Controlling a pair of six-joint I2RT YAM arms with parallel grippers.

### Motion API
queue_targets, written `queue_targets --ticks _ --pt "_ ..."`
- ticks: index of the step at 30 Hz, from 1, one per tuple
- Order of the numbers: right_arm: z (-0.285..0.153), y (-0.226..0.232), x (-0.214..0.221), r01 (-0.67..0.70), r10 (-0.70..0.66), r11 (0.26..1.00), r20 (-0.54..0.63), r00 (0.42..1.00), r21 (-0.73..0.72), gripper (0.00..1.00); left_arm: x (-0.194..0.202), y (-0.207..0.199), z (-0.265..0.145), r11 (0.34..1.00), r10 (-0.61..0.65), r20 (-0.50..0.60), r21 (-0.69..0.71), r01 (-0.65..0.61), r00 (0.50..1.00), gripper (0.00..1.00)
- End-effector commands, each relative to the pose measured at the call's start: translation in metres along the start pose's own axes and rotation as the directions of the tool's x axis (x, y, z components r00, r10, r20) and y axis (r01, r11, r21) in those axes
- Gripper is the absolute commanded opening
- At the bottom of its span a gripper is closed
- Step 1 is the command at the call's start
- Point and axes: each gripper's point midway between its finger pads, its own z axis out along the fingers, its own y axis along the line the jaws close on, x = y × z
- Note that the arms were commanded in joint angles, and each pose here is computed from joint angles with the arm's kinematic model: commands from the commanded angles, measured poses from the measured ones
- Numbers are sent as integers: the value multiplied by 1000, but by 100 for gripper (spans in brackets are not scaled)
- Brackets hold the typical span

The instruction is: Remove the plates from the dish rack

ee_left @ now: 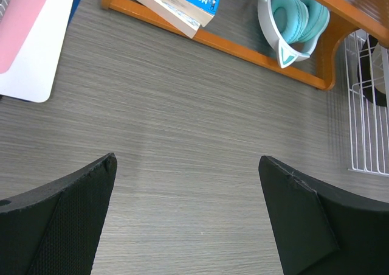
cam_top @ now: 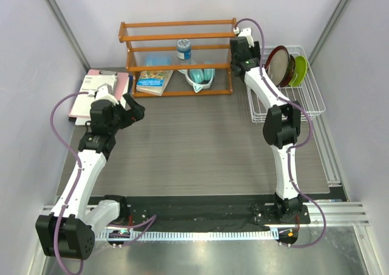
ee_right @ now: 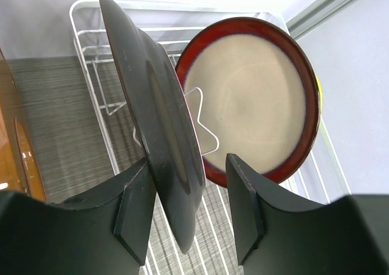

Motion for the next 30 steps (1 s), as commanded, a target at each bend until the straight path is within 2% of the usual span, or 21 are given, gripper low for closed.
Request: queue_targets --ticks 1,2,3,4,5,7,10,16,18,23,30 --pt "10 -17 -1 -28 28 999 2 1000 40 53 -12 -4 -2 1000 8 48 11 -8 999 100" --pt "12 -16 0 -26 26 999 -2 1000 36 50 -13 -4 -3 1000 8 50 14 -9 999 99" --pt "15 -17 4 -21 22 999 -10 1000 42 39 -12 -4 -2 1000 6 48 11 -7 999 100" --pt "15 -17 6 -18 19 999 -14 1000 44 39 -12 -4 -2 1000 6 49 12 -7 999 100" --pt "17 -14 9 -14 14 1000 -18 1000 28 33 -12 -4 -1 1000 6 48 11 -7 999 99" --pt "20 -13 14 -13 14 999 -26 1000 29 14 -10 -3 1 1000 8 40 9 -8 999 99" --pt "22 -11 17 -10 11 999 -32 999 30 3 -10 -3 1 1000 8 37 8 -8 999 99" --pt "23 -11 23 -13 15 999 -43 999 39 1 -8 -2 3 1000 9 29 6 -9 1000 100" --pt "21 -21 20 -22 26 996 -39 999 92 1 -6 -3 3 1000 8 23 11 -8 1000 99" --pt "-1 -58 -15 -96 89 979 43 995 180 1 -9 -8 3 999 6 24 31 -7 1000 100" --pt "-29 -101 -51 -140 113 953 115 987 268 1 -9 -10 3 999 -1 23 40 0 1000 99"
